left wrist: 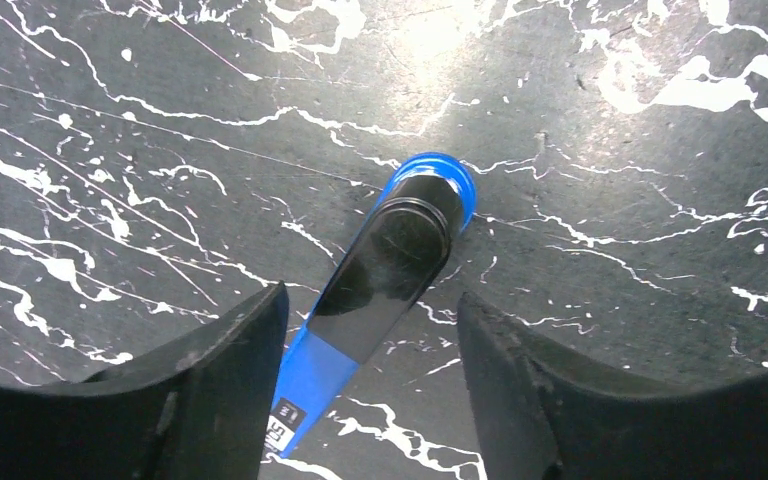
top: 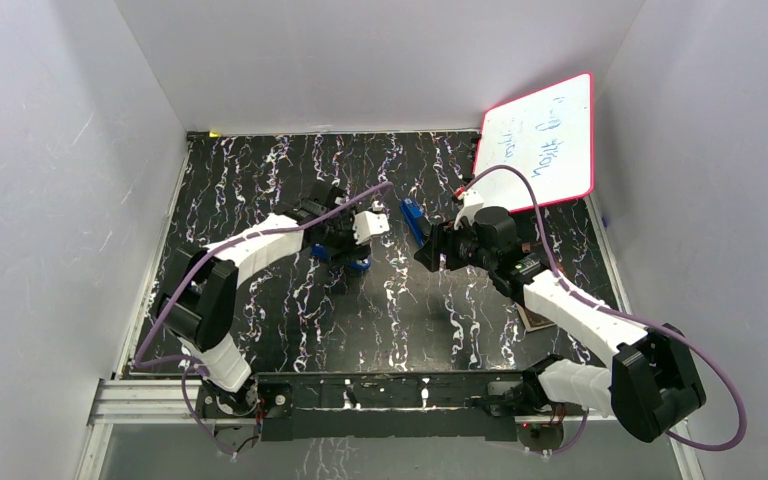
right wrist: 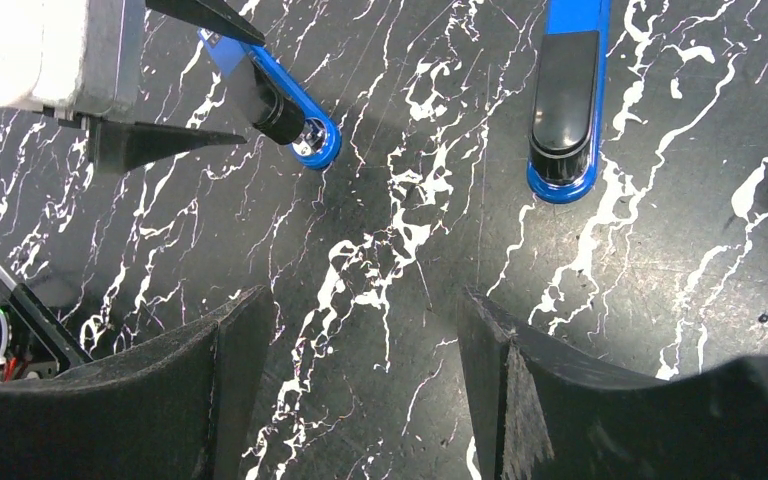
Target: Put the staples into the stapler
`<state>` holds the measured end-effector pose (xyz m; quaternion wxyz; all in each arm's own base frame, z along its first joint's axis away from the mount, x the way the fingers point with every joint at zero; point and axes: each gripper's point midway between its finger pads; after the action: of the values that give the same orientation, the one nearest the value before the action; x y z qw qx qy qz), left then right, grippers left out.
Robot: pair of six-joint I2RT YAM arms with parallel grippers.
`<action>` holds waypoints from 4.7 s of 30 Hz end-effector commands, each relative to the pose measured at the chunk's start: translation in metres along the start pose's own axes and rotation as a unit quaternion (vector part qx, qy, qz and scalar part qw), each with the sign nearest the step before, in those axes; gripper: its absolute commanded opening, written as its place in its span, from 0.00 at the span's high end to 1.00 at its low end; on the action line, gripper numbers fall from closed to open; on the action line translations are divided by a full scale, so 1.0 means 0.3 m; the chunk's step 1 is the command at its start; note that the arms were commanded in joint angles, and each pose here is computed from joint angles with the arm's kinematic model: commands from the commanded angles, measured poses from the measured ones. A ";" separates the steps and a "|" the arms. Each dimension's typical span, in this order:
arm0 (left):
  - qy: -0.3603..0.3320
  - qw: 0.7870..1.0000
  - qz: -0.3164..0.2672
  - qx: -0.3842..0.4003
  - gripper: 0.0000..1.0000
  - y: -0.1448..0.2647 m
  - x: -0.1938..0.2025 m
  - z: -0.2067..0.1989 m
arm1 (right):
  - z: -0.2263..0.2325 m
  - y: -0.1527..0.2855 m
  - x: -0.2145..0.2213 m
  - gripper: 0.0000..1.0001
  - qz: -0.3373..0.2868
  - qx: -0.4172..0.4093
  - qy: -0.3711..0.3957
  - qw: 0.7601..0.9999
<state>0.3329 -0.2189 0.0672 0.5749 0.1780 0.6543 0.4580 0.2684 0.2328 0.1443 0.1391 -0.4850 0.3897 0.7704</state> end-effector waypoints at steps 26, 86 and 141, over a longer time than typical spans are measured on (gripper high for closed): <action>-0.075 0.996 -0.001 0.046 0.50 -0.040 -0.021 -0.019 | 0.019 0.003 -0.019 0.24 -0.009 -0.012 -0.011 1.000; 0.268 0.888 -0.372 0.040 1.00 0.266 -0.389 -0.136 | 0.000 -0.104 -0.379 0.26 -0.174 -0.007 -0.120 0.977; 0.283 0.873 -0.396 0.030 1.00 0.216 -0.469 -0.158 | 0.059 -0.256 -0.208 0.58 -0.098 -0.035 -0.172 0.980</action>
<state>0.2967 -0.3009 0.1479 0.4517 -0.1684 0.8370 0.2590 0.3330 0.3004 0.1617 0.2601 -0.3766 0.2989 0.8374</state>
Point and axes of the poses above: each gripper's point midway between its finger pads, its own y axis back along the fingers, its own z axis along the line the jaws close on, x = y × z, and after that the axes turned 13 degrees about y, right-handed
